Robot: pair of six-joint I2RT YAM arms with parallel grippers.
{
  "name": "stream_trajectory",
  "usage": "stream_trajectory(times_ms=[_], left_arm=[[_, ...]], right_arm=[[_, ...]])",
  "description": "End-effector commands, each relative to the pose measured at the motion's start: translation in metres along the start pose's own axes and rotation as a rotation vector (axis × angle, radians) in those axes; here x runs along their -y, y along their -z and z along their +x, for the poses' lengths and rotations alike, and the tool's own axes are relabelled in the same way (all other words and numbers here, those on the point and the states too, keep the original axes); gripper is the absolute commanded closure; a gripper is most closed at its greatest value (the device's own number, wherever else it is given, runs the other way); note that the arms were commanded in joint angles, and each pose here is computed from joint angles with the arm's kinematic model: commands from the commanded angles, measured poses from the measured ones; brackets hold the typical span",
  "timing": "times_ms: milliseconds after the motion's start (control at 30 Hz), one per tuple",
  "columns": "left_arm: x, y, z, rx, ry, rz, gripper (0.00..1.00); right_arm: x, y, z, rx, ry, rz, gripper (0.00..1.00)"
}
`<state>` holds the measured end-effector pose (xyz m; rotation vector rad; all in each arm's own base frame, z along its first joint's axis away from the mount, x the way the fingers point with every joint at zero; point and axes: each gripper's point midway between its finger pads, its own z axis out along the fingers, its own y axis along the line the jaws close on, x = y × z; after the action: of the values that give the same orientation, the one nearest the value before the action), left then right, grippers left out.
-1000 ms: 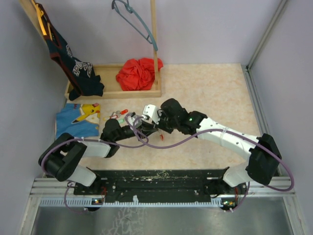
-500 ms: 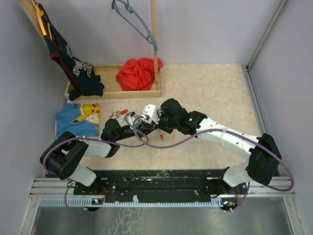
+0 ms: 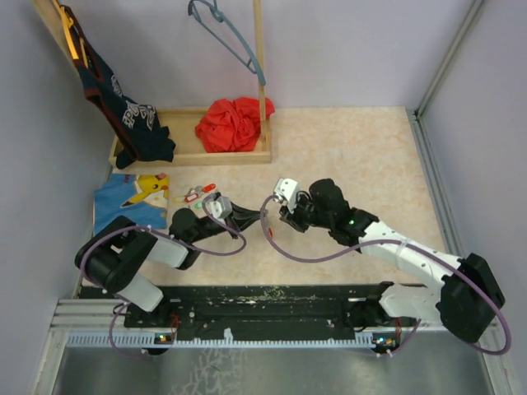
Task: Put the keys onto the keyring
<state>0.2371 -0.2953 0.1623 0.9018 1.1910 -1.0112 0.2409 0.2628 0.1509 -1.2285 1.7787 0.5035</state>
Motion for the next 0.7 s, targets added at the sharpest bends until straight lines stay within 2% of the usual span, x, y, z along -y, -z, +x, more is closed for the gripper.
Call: stream_trajectory(times_ms=[0,333,667], left_arm=[[0.005,0.001,-0.019,0.092,-0.03,0.019,1.0],[0.012,0.002,-0.021,0.111,-0.04,0.05,1.0],[0.018,0.003,-0.021,0.113,-0.042,0.082,1.0]], right_arm=[[0.0,0.007,-0.053,0.308,0.04,-0.011,0.77],[-0.014,-0.008,-0.053,0.38,0.1,-0.113,0.79],[-0.018,-0.018,-0.048,0.392,0.138,-0.144,0.82]])
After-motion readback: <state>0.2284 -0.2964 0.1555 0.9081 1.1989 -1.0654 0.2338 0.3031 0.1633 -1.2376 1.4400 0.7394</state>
